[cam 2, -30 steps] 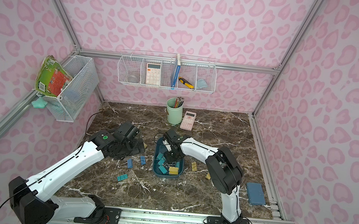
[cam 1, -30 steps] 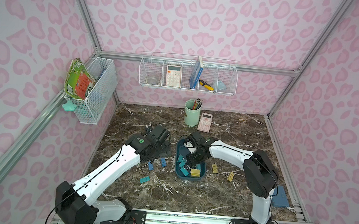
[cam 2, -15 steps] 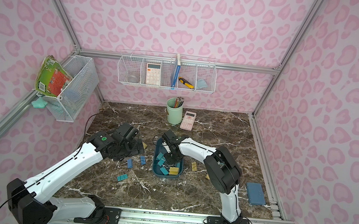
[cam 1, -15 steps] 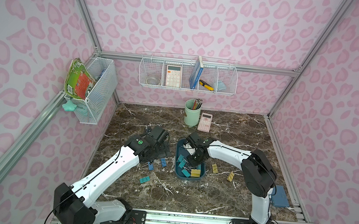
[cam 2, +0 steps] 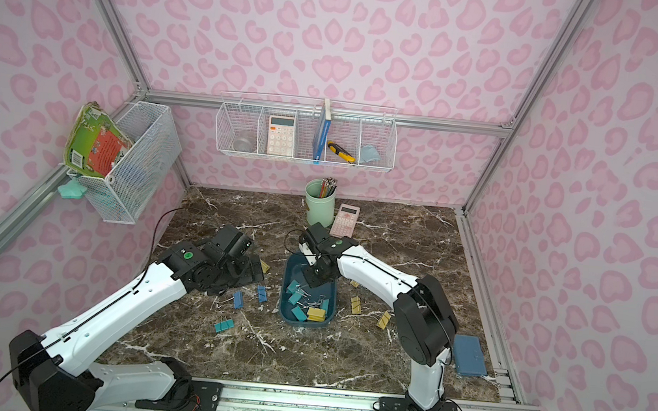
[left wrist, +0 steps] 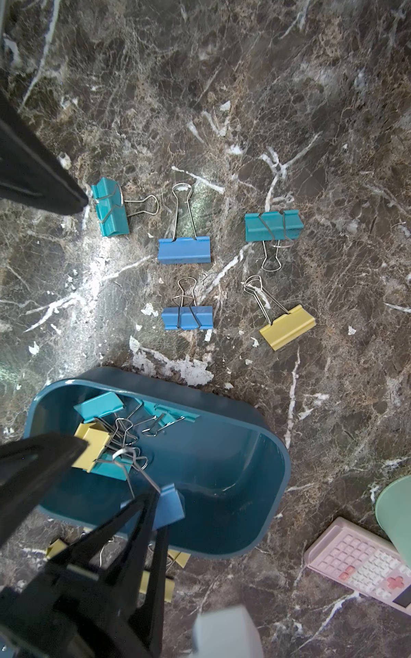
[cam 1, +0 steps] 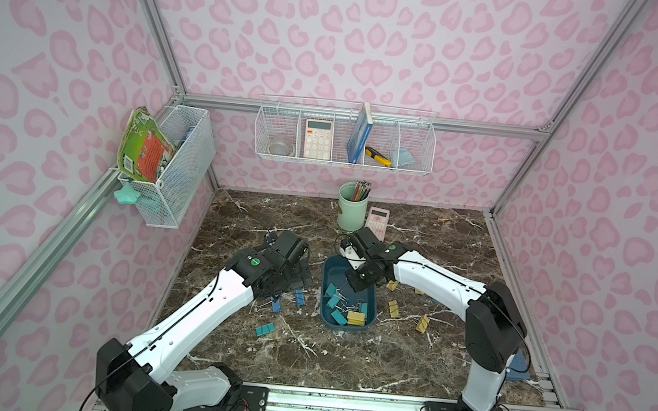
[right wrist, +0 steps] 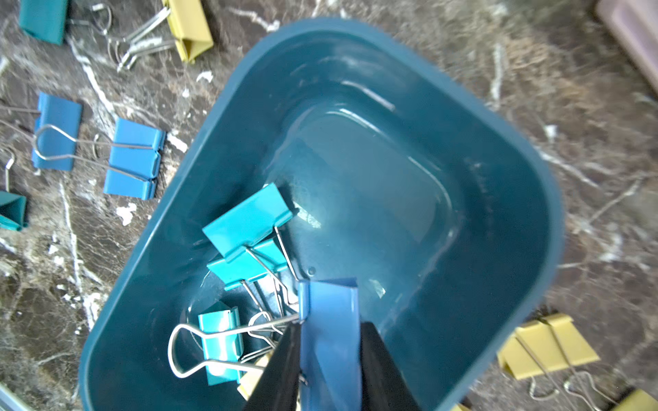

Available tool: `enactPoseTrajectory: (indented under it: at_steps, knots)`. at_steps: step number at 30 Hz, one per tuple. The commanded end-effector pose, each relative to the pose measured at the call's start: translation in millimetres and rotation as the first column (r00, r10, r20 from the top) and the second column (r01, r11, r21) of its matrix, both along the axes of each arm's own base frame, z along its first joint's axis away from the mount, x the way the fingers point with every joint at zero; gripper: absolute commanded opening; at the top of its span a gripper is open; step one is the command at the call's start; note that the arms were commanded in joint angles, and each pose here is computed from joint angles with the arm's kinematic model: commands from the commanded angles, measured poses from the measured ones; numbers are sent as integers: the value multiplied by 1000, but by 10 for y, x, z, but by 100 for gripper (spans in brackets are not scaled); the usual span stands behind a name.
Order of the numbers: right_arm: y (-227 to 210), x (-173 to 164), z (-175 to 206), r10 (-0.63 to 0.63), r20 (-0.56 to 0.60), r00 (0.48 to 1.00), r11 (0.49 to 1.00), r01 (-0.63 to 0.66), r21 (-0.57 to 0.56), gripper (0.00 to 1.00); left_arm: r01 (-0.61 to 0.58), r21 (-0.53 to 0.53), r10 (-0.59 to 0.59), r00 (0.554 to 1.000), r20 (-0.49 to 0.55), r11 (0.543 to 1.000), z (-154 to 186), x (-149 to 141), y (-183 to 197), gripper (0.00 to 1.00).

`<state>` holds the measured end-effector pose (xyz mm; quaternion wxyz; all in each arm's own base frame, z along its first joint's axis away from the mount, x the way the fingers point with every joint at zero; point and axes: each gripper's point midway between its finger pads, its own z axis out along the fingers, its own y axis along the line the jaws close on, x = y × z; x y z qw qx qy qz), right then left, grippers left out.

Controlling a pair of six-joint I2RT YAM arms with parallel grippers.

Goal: Take out the binder clips from the storage box
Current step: Pick up the binder clip from the storage box, then place the binder clip at the center of the board.

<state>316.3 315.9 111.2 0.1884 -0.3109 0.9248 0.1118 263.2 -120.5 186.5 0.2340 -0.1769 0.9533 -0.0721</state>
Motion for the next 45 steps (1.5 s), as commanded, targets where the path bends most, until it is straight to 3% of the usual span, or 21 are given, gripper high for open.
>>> enactPoseTrajectory:
  at_steps: [1,5,10,18,27,35,41,43,45]
  knots:
    - [-185,116,195,-79,14,997,996,78,35,31,-3,-10,3,1000,16,1000,45,31,-13,99]
    - [-675,415,416,-229,64,971,971,223,86,32,3,-15,-3,1000,20,1000,69,51,-33,99]
    - [-1444,758,392,-455,103,884,890,452,57,34,11,-21,-10,1000,18,1000,66,64,-61,99]
    - [-2292,1032,-67,-658,115,744,749,662,1,33,14,-29,-13,1000,21,999,90,75,-78,99]
    - [-2193,1140,-62,-640,97,762,767,641,25,38,10,-21,-9,1000,21,1000,95,54,-49,99]
    - [-1715,982,357,-556,149,818,830,539,139,51,65,-64,-66,998,-4,996,31,132,-234,95]
    - [-1126,658,572,-411,143,900,893,365,264,79,79,-80,-83,995,-47,994,-55,182,-344,93]
    - [-862,506,606,-315,152,937,919,261,294,81,71,-78,-74,996,-42,994,-52,192,-338,93]
    - [-601,351,602,-219,164,962,938,161,307,78,56,-72,-58,998,-37,996,-38,195,-307,94]
